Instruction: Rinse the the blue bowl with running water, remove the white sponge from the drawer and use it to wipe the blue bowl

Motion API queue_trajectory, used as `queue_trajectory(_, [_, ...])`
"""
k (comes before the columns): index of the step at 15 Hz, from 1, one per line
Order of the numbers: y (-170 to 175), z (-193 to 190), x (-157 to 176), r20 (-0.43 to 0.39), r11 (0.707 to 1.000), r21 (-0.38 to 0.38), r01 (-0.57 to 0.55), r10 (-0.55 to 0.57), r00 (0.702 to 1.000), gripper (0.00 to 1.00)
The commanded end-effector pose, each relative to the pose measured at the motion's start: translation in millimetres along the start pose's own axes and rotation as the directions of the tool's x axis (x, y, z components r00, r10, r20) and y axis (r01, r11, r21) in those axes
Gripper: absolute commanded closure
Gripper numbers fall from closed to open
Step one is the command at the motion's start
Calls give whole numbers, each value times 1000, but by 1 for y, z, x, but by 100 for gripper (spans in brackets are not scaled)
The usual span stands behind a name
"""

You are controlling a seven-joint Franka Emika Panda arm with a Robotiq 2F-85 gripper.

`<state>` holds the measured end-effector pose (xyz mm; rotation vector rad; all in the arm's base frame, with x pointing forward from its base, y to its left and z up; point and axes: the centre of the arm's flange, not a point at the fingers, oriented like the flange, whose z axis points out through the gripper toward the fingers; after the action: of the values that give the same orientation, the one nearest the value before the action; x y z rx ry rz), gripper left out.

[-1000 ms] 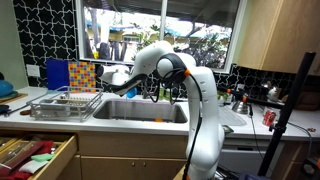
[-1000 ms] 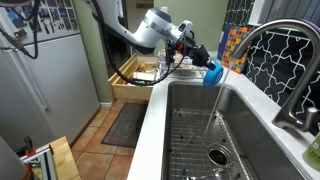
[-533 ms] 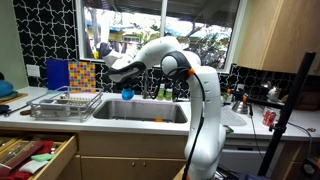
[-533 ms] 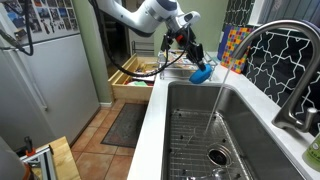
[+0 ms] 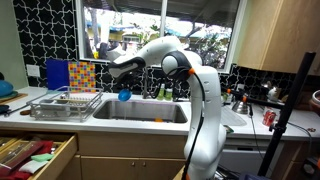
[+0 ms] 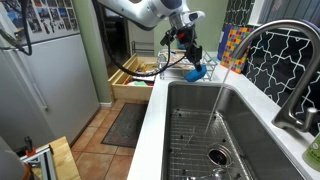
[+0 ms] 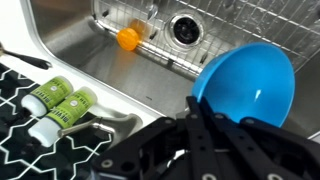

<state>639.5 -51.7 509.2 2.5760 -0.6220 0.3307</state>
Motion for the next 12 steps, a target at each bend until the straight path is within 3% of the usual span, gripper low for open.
queue_trajectory(1, [-21,5,-14,70,982,188,15,-28,997,99])
queue_trajectory(6, [-52,29,-35,204,908,419,1,-96,974,99])
queue_trajectory(12, [-65,55,-49,355,771,633,-64,-216,910,99])
